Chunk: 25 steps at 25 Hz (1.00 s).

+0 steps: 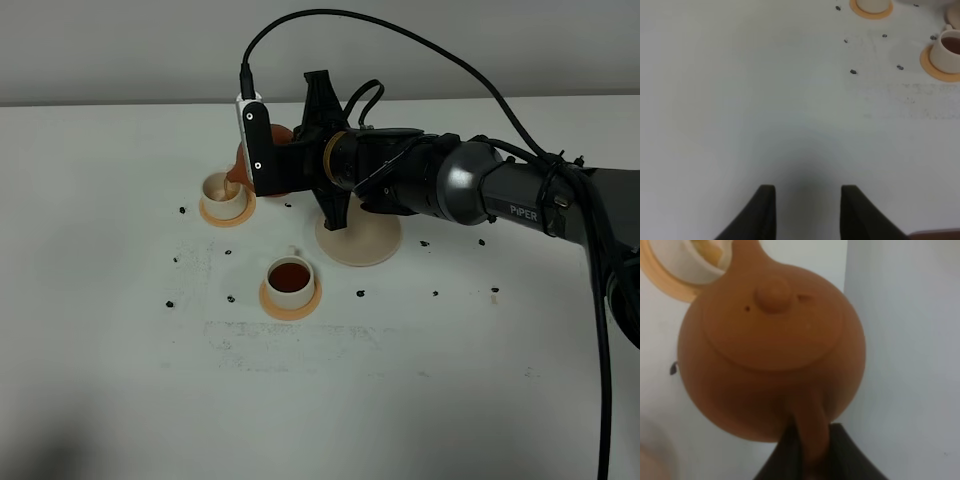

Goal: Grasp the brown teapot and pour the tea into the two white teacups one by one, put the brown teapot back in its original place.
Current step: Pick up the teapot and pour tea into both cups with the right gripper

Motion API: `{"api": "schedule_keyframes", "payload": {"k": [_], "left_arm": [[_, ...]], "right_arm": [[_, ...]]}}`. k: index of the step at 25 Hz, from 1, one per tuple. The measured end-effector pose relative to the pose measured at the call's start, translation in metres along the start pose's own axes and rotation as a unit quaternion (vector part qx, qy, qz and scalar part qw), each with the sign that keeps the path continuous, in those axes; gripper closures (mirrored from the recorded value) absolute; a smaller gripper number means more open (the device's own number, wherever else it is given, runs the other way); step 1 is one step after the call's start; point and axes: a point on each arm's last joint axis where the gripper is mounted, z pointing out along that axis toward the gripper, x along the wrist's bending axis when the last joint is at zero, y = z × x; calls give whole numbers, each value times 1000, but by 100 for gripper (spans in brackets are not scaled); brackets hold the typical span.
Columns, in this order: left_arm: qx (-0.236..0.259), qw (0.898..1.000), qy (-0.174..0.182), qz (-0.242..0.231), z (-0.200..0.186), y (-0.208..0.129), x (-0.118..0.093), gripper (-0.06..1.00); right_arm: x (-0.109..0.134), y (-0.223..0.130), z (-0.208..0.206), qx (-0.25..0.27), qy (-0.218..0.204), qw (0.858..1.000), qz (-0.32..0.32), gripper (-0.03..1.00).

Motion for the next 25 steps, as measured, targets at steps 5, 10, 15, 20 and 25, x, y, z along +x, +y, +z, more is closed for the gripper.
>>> {"api": "schedule_keyframes", "payload": {"k": [5,10,15,20,25], "left_arm": [[0,1000,0,0,0,0,0,65],[0,1000,0,0,0,0,0,65],[0,1000,0,0,0,0,0,65],[0,1000,0,0,0,0,0,65],[0,1000,0,0,0,0,0,65]], "right_arm": [[0,0,0,0,-2,1000,-11,88],[-1,0,0,0,-3,1000,-16,88],[-1,0,0,0,-6,999,-32,88],[-2,0,0,1,-8,999,-46,88],[-2,0,0,1,-11,998,-63,88]]}}
